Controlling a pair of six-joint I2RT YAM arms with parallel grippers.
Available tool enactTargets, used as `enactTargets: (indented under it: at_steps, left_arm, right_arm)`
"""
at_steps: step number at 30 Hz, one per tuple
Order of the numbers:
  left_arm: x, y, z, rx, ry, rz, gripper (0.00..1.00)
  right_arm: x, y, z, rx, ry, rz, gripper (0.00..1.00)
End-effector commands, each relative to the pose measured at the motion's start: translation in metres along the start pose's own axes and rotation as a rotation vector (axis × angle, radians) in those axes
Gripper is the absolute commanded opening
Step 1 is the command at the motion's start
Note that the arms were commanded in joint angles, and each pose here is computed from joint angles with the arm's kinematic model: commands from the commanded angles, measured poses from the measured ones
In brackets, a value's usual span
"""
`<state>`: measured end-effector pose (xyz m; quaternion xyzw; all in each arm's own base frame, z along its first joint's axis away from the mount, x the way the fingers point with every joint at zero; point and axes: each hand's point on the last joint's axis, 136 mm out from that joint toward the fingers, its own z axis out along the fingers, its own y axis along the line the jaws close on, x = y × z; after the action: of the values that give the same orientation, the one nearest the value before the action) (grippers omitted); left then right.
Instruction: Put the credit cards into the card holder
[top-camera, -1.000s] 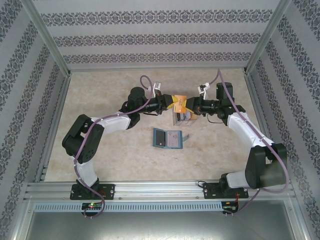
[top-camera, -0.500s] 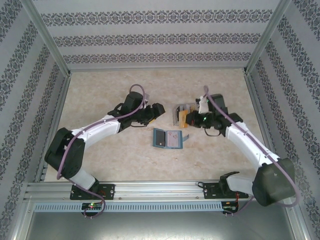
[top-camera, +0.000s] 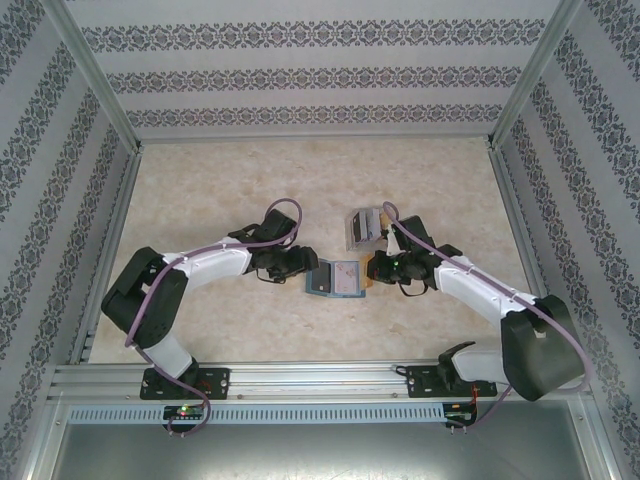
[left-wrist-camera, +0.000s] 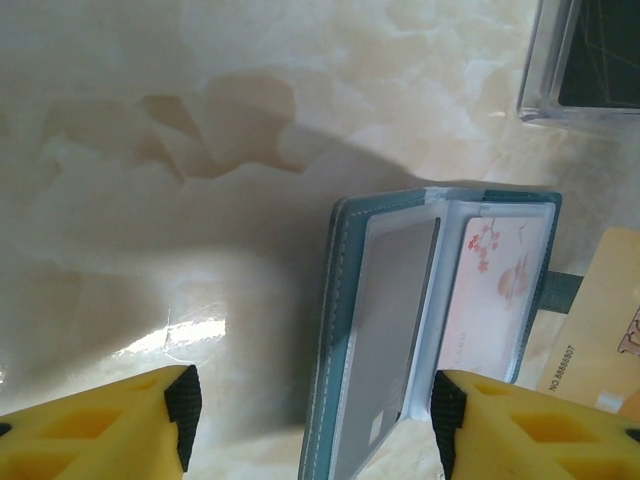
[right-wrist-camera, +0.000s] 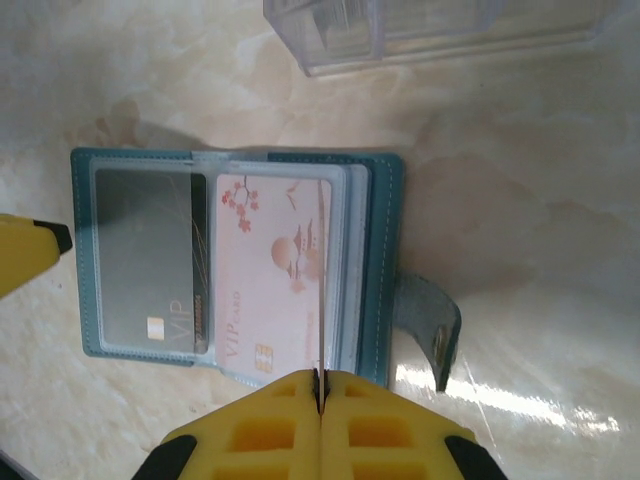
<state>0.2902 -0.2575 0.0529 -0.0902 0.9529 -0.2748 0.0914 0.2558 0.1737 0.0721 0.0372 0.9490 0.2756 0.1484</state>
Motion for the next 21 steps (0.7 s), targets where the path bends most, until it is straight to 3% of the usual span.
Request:
enactTargets:
  at_steps: [1, 14, 21]
  left_arm:
    - [0.006, 0.003, 0.005, -0.018, 0.026, 0.024, 0.61]
    - [0.015, 0.012, 0.018, -0.038, 0.071, 0.018, 0.31]
    - [0.018, 0.014, 0.024, -0.045, 0.086, 0.021, 0.17]
  right_arm:
    - [-0.005, -0.001, 0.008, 0.008, -0.023, 0.016, 0.03]
    - [0.002, -0.020, 0.031, 0.062, 0.028, 0.058, 0.04]
    - [-0.002, -0.002, 0.035, -0.031, 0.029, 0.077, 0.04]
